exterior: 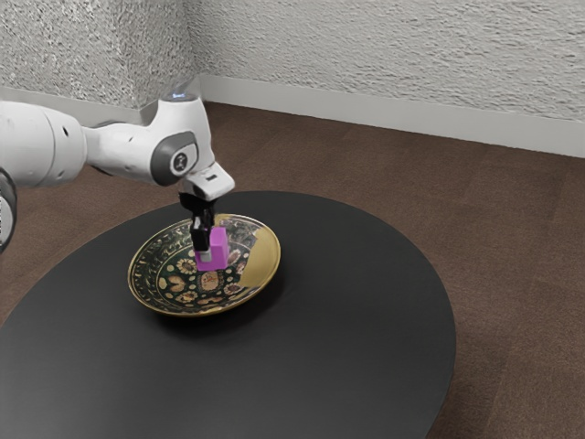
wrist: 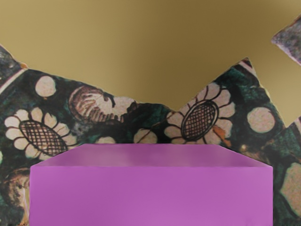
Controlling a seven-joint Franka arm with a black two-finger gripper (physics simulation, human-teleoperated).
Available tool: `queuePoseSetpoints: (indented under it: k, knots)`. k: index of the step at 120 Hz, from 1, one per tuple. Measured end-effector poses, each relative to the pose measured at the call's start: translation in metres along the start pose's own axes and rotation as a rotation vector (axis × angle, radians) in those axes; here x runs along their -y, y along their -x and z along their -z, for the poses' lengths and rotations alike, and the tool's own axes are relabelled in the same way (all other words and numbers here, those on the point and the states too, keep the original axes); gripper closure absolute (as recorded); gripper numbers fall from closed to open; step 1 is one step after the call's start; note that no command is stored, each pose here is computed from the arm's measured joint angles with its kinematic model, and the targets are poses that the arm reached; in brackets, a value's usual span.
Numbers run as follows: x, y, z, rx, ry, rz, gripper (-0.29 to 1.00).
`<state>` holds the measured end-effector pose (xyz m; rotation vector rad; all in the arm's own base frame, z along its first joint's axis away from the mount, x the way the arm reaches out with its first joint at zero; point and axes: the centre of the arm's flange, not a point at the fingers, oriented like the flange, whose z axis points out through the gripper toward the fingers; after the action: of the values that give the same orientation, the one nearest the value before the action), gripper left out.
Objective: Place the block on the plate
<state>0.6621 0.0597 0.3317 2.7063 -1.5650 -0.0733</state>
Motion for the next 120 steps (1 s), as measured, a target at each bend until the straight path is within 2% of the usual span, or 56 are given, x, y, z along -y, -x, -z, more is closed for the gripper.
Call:
queuePoseSetpoints:
  k: [33,65,88,120]
  knots:
    - [0.006,0.013,-0.019,0.007,0.026,0.031,0.27]
    - [0.006,0.015,-0.013,0.006,0.019,0.038,0.08]
    - [0.002,0.013,0.005,0.002,-0.005,0.04,0.03]
    - [-0.014,0.009,0.061,-0.012,-0.064,0.044,0.01]
